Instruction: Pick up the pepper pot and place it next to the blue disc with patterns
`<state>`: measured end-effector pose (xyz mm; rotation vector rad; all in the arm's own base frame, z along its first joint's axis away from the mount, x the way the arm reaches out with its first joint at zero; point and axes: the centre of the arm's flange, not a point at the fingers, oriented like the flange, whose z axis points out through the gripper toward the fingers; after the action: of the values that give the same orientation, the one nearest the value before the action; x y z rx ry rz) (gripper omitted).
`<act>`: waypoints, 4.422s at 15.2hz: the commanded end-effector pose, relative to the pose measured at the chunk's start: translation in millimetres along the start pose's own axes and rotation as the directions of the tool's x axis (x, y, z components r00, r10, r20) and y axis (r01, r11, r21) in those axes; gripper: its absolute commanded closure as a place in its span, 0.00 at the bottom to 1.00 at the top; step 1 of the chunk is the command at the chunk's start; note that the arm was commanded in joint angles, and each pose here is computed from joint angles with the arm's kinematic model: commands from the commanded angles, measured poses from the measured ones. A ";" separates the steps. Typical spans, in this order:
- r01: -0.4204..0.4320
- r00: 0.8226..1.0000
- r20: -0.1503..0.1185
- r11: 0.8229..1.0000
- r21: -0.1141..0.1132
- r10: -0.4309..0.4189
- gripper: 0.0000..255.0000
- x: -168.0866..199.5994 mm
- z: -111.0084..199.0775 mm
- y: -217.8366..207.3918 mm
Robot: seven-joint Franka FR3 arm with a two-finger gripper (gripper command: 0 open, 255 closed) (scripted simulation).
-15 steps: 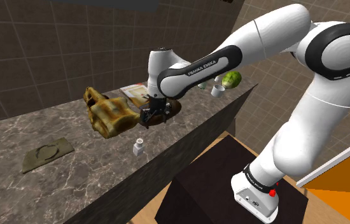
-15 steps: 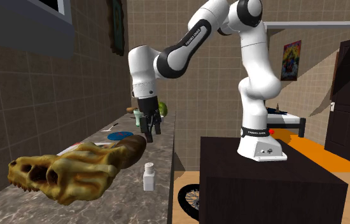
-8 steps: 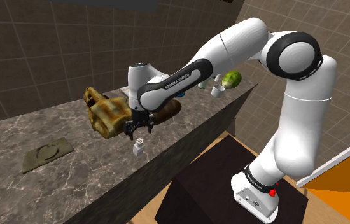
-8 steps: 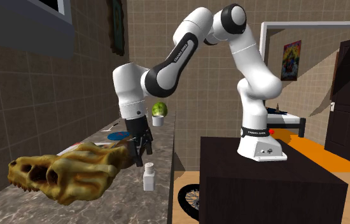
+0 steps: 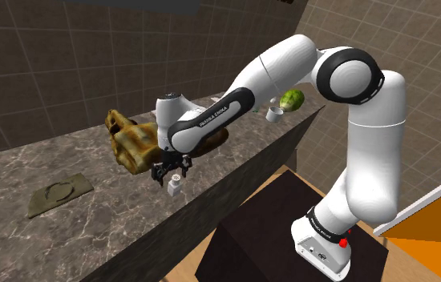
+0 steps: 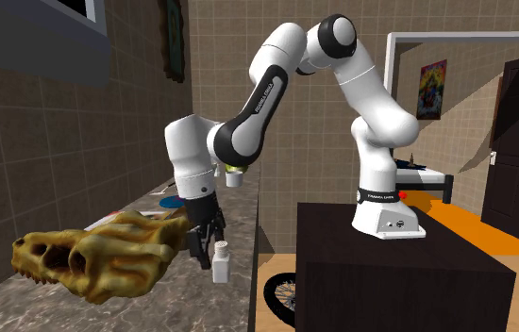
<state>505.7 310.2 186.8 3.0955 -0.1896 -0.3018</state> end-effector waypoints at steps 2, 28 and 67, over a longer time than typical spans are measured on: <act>0.000 1.000 0.000 1.000 0.000 0.000 0.00 -0.5 6.5 -0.1; 0.000 1.000 0.000 1.000 0.000 0.000 1.00 -10.5 -45.3 1.9; 0.000 1.000 0.000 1.000 0.000 0.000 1.00 48.7 -164.1 215.3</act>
<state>556.2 106.7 346.5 3.0954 -0.1921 -0.3017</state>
